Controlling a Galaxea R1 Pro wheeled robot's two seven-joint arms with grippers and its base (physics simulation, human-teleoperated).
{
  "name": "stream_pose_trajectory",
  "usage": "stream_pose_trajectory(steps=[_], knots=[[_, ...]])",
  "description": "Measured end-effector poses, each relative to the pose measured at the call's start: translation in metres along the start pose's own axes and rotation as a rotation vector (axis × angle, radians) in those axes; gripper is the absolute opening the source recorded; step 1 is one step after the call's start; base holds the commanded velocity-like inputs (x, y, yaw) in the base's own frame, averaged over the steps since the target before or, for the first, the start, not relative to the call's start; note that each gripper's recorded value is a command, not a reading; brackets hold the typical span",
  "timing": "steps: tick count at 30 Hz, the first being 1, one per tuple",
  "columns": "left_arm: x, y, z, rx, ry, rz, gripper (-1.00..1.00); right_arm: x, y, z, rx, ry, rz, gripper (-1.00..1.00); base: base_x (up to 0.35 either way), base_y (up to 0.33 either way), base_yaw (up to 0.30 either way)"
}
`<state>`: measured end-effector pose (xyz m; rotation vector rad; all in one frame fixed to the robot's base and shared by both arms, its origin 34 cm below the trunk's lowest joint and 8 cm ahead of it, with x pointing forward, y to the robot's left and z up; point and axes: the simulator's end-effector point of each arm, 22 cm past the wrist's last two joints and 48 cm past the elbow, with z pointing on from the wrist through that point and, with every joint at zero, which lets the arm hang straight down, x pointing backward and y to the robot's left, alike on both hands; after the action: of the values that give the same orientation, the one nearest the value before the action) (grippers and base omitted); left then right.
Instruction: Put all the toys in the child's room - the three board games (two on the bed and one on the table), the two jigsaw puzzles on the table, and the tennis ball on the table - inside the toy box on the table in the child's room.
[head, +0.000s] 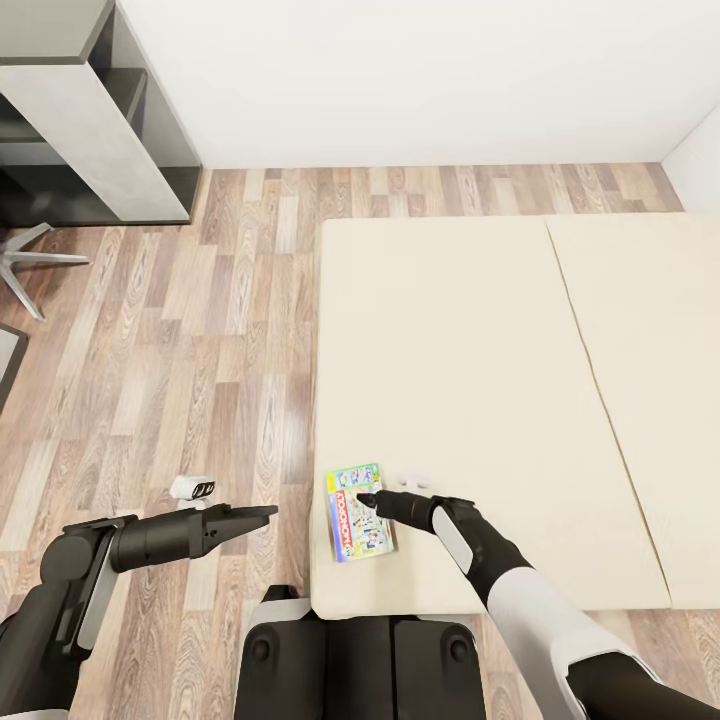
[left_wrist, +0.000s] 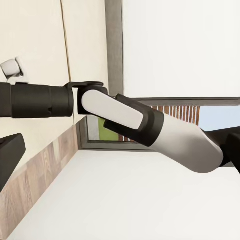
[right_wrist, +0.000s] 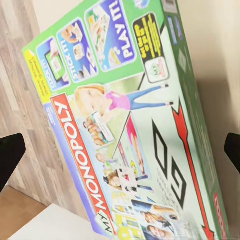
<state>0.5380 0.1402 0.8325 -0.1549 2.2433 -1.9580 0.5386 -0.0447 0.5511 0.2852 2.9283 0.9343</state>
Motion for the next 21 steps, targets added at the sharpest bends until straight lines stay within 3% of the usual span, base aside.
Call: stream_pose_trajectory(steps=[21], knots=[[0.0,0.0,0.0,0.001,0.0,-0.001,1.0,0.011,-0.007,0.002,0.006,0.015,0.005,1.0,0.0,0.0,0.0]])
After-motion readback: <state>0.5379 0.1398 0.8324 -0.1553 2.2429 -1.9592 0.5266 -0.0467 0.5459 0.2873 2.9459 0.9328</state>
